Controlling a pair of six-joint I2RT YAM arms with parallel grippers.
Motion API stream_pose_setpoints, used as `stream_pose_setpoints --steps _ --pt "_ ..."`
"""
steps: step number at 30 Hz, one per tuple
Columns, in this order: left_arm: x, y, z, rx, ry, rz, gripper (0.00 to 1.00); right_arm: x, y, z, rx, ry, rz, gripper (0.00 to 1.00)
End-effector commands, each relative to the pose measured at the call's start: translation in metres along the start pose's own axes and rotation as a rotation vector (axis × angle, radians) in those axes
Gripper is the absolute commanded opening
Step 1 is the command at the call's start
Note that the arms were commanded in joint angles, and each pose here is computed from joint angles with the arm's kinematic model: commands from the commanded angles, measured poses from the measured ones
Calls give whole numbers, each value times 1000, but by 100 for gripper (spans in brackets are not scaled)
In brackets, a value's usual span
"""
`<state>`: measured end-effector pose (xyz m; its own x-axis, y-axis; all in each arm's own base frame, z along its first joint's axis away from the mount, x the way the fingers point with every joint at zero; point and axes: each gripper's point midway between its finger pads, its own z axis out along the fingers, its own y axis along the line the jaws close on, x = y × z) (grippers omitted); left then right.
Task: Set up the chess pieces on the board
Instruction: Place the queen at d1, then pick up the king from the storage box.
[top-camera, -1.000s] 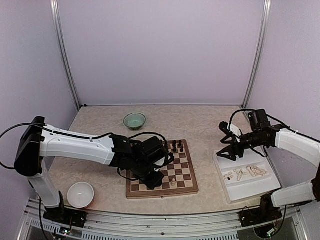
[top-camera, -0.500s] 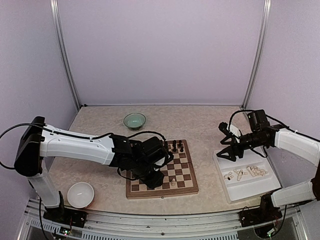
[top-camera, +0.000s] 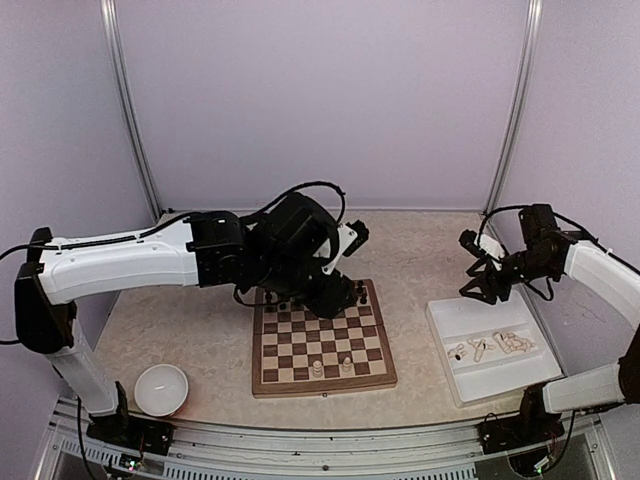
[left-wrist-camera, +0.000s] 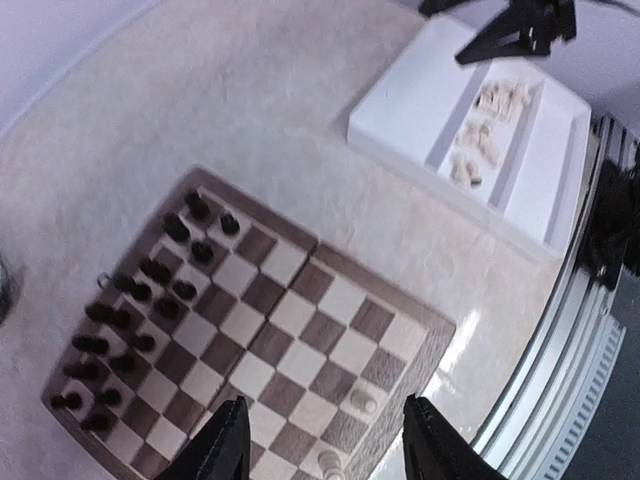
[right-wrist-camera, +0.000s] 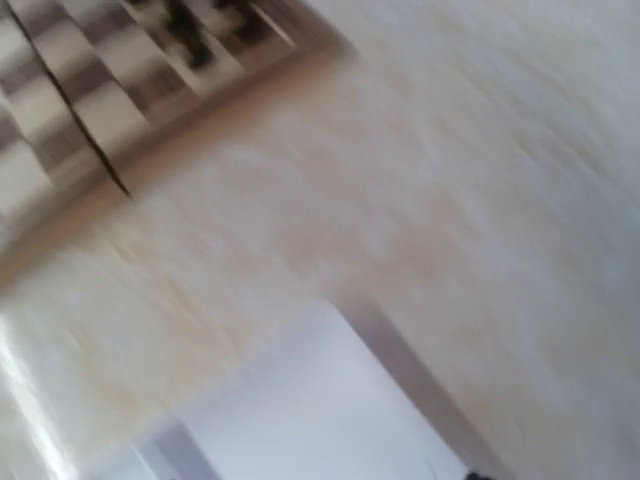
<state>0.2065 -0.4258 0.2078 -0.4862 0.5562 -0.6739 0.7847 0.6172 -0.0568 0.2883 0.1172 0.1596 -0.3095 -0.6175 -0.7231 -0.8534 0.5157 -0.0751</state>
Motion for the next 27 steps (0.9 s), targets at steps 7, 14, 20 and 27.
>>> stream_pose_setpoints --steps 7,14,20,27 --pt "-89 47 -6 -4 -365 10 54 117 8 -32 74 447 38 46" --pt "-53 61 2 31 -344 -33 55 140 11 -34 95 543 92 39" --pt "-57 50 -7 53 -347 -22 55 159 14 -40 109 641 131 34" --pt "-53 32 -5 49 -325 28 55 181 25 -36 93 700 172 32"
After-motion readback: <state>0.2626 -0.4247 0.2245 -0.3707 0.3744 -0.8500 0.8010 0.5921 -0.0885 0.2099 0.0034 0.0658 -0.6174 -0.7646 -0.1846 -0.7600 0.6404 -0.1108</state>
